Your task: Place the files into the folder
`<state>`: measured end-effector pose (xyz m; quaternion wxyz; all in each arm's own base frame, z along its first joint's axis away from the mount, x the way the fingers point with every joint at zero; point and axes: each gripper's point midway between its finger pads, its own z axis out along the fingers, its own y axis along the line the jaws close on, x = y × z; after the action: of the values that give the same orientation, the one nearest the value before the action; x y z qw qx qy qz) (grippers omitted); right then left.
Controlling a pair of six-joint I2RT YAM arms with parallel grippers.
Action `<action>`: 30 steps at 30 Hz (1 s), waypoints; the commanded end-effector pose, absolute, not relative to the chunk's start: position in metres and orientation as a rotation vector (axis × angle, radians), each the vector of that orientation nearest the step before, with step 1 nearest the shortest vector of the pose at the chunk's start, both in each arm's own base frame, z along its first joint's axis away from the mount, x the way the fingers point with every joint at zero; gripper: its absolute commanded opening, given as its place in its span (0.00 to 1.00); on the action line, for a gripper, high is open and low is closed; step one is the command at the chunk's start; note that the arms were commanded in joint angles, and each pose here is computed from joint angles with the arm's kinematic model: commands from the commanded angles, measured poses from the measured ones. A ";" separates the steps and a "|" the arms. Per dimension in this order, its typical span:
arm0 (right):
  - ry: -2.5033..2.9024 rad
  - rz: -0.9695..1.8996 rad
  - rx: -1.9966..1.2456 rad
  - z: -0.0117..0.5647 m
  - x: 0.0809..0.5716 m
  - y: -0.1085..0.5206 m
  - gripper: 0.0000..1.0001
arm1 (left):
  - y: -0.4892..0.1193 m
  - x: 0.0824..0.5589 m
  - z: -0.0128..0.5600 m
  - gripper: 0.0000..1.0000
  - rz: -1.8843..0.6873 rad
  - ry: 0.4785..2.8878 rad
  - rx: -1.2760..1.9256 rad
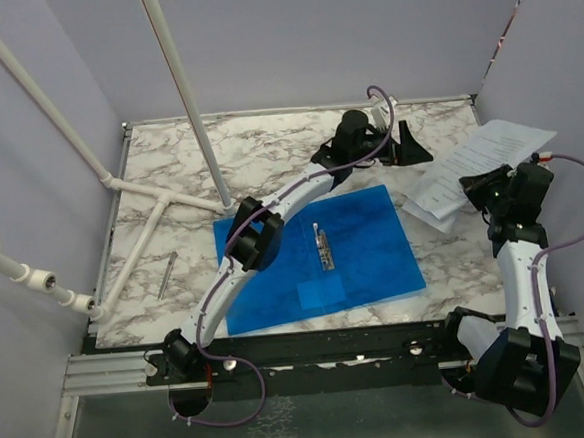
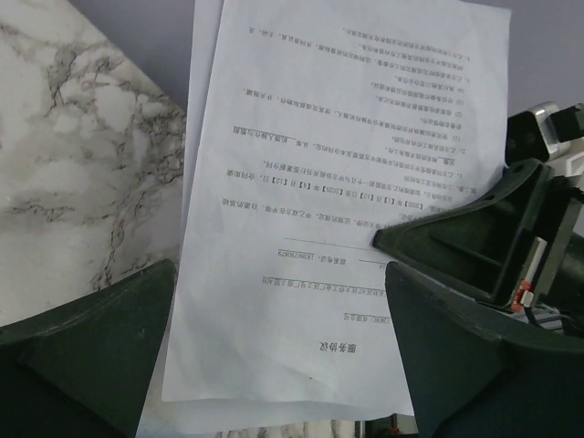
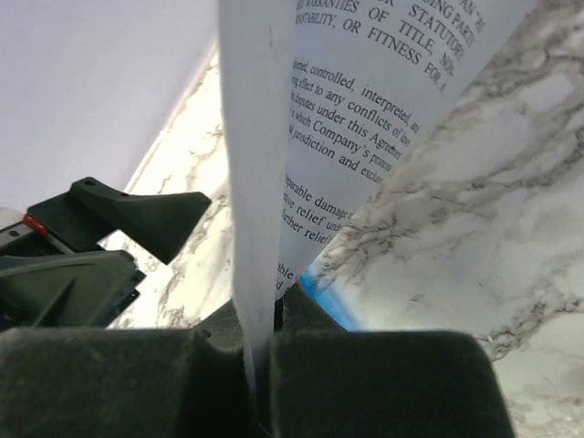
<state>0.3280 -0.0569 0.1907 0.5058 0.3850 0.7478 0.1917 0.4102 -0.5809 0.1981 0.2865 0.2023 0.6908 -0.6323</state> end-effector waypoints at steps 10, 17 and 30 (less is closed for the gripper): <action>1.788 0.839 0.508 0.278 0.319 0.014 0.01 | -0.512 0.399 0.292 0.99 -1.514 1.818 0.599; 1.807 0.979 0.347 0.292 0.293 0.045 0.01 | -0.456 0.385 0.275 0.99 -1.258 1.996 0.540; 1.895 1.294 0.088 0.267 0.256 0.166 0.01 | -0.325 0.321 0.256 0.99 -0.902 2.177 0.322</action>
<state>0.2637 0.1310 0.2701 0.4273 0.0605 0.7541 0.4951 0.3291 -0.3783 0.2528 0.3302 0.1639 0.8229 -0.4323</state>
